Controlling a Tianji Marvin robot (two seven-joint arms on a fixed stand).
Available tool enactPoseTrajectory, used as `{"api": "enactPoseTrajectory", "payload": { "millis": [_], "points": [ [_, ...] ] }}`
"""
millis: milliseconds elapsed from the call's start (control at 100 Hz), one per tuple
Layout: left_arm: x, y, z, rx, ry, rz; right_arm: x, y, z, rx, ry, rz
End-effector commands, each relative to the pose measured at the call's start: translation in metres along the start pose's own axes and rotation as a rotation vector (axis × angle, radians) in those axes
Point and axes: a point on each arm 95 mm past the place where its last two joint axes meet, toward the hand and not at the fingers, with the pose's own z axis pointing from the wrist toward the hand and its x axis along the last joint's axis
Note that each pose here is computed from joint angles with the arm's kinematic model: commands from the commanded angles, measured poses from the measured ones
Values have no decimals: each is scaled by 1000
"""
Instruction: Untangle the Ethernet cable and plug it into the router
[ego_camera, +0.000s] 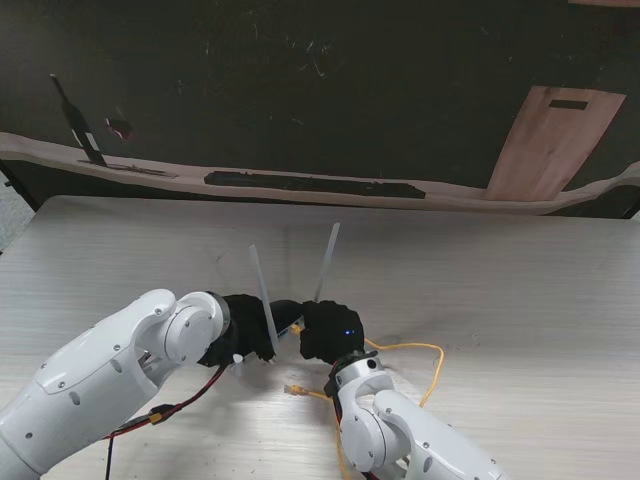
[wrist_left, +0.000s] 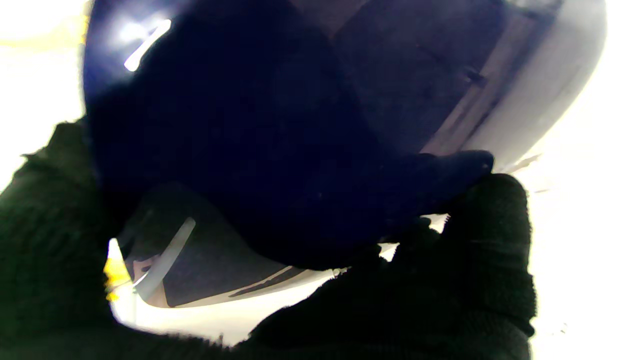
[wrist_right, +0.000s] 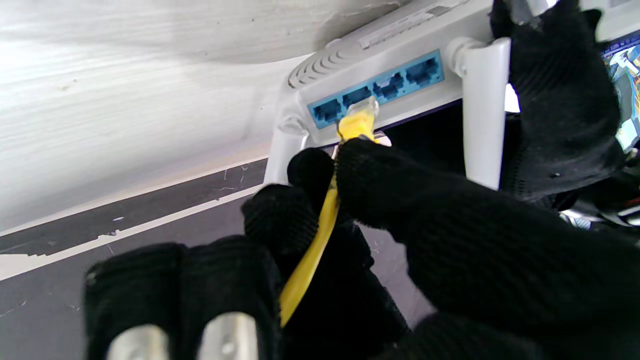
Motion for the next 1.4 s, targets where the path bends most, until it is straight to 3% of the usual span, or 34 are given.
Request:
{"api": "enactPoseTrajectory", "payload": {
  "millis": [0,650,1390],
  "points": [
    [2,58,14,-174,2,-38,5,-3,0,20,-1,9],
    [2,65,13,-174,-8,-75,0,-8,2,19,-140,93],
    [8,73,16,-162,-10,-101,7,-10,7,54,-209,203]
  ]
}}
